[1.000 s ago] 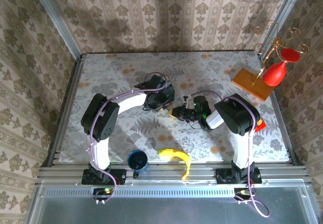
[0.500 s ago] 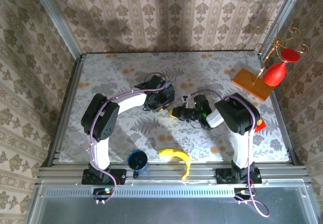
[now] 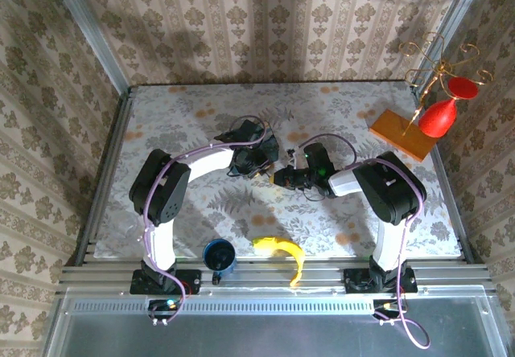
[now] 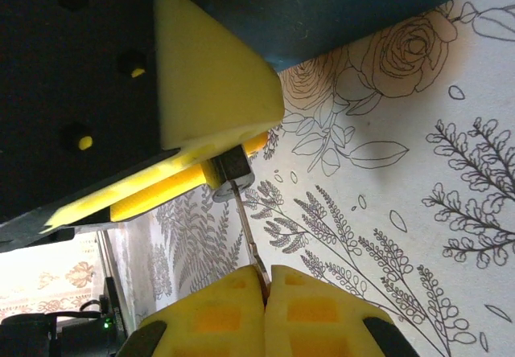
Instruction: Unlock the padlock with the key
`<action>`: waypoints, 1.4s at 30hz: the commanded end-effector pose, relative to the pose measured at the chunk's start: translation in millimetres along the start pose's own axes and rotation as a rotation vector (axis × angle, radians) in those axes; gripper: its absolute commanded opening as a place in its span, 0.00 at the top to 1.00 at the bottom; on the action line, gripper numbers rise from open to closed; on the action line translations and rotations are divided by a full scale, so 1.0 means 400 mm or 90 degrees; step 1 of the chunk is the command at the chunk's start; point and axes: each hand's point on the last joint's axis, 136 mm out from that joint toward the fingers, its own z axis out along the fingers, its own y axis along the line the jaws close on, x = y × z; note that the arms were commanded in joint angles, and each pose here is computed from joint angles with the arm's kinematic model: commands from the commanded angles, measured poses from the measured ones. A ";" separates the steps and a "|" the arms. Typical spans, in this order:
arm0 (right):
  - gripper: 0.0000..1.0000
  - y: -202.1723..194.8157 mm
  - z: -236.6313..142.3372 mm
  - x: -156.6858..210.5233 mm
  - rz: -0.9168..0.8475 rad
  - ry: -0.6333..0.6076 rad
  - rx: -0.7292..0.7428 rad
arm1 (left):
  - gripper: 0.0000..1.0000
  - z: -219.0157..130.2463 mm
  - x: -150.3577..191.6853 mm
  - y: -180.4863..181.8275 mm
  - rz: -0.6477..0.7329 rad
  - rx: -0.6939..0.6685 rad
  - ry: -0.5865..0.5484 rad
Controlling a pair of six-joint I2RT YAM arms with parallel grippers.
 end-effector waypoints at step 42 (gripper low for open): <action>1.00 0.092 -0.073 -0.253 -0.012 -0.292 -0.059 | 1.00 0.015 0.146 -0.030 0.005 0.032 0.143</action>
